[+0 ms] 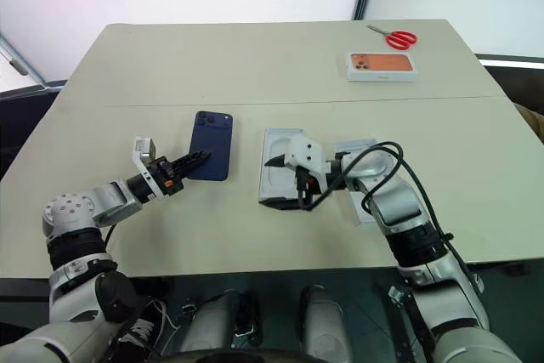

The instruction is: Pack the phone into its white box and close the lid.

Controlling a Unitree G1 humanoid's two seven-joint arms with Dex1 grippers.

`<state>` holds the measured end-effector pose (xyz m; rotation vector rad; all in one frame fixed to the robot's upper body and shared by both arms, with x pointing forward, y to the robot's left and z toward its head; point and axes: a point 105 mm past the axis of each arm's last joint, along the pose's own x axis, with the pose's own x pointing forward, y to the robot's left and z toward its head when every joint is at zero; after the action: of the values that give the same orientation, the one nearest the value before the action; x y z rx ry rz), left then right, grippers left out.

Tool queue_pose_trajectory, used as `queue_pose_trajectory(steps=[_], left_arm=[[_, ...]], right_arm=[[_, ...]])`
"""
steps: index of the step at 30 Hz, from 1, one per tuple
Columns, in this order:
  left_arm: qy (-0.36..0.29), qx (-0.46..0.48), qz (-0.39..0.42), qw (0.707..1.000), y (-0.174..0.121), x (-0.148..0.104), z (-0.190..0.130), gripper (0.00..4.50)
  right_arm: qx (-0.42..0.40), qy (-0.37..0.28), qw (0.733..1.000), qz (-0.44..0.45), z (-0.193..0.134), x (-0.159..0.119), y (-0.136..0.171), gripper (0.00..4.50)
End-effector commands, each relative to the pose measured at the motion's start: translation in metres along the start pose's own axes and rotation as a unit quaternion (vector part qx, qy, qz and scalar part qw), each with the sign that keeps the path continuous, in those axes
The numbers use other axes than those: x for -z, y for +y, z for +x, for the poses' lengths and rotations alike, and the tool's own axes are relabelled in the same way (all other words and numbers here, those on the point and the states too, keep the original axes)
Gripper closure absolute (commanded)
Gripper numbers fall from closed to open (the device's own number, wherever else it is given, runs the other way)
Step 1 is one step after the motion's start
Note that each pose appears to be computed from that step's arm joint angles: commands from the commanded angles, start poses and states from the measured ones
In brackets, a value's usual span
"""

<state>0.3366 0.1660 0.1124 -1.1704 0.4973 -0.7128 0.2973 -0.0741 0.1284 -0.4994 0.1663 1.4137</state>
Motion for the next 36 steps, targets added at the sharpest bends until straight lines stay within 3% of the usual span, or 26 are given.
queue_pose_trajectory(steps=[1,10,13,16,24,29,36], left_arm=[[-0.023,0.034,0.027,0.999,-0.02,-0.008,0.002,4.5],[-0.01,0.035,0.041,0.999,-0.029,-0.001,0.01,4.5],[-0.01,0.032,0.042,0.999,-0.03,-0.001,0.011,4.5],[-0.005,0.034,0.041,0.999,-0.032,0.003,0.014,4.5],[-0.004,0.034,0.045,0.998,-0.035,0.004,0.019,4.5],[-0.001,0.034,0.048,0.998,-0.037,0.006,0.02,4.5],[-0.004,0.037,0.054,0.998,-0.042,0.005,0.018,4.5]], right_arm=[[0.001,0.019,0.999,-0.05,-0.003,0.001,0.003,0.06],[0.004,0.076,0.994,-0.078,-0.002,0.028,-0.001,0.06],[0.004,0.083,0.994,-0.072,-0.001,0.032,-0.002,0.8],[0.0,0.096,0.993,-0.069,-0.001,0.037,-0.002,2.33],[0.0,0.095,0.993,-0.07,0.001,0.037,-0.005,2.33],[0.008,0.1,0.992,-0.071,0.003,0.038,-0.008,3.98],[0.004,0.088,0.994,-0.061,0.01,0.035,-0.004,3.98]])
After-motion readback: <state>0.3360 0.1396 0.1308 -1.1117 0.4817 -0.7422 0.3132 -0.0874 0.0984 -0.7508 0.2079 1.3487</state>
